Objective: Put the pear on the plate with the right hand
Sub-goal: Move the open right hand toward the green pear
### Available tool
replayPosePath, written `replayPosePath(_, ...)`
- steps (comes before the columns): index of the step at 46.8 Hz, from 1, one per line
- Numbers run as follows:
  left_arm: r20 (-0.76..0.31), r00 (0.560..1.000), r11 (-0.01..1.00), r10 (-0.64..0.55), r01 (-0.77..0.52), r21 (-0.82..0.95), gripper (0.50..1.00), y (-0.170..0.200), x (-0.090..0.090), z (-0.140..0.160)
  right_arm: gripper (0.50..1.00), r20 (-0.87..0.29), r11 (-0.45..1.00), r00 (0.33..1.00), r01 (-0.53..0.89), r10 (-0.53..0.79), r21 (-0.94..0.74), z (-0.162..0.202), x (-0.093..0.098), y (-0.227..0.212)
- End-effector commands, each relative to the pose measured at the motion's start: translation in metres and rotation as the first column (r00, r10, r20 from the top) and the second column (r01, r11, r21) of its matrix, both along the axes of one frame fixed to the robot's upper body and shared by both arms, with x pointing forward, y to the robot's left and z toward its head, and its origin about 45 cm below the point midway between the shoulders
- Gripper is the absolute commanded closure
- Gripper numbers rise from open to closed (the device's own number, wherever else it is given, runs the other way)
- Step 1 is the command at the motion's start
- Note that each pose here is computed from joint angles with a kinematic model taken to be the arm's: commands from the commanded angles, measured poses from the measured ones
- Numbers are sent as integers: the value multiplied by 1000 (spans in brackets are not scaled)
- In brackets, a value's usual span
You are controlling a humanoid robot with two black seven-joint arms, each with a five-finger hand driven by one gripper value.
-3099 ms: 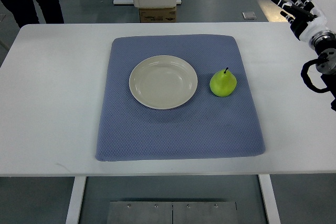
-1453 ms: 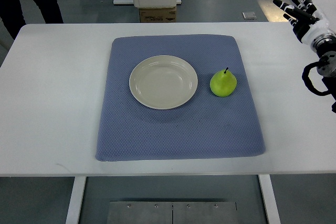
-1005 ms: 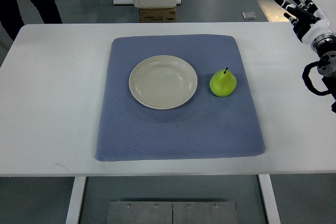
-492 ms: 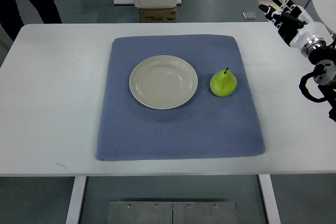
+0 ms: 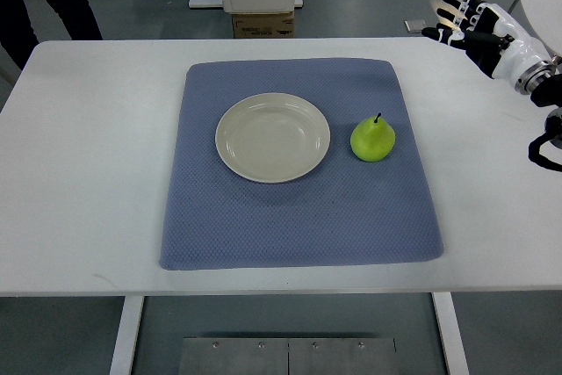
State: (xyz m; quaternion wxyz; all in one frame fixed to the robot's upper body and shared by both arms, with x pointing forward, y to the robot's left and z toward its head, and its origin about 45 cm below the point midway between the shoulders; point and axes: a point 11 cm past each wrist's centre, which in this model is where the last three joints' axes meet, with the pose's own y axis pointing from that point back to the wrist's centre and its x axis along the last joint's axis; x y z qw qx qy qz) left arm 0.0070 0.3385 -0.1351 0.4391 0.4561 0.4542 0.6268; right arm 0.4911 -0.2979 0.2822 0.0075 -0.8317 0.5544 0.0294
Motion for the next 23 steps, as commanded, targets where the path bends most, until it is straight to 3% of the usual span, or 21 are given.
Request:
replayPosePath(1, 0, 1000, 1000, 0, 0, 0, 500, 0, 0, 0, 500, 32, 999, 999, -32, 33, -10, 9, -5, 4)
replayPosePath(23, 0, 1000, 1000, 0, 0, 0, 500, 0, 0, 0, 500, 61, 949, 983, -150, 174, -278, 2, -33, 15)
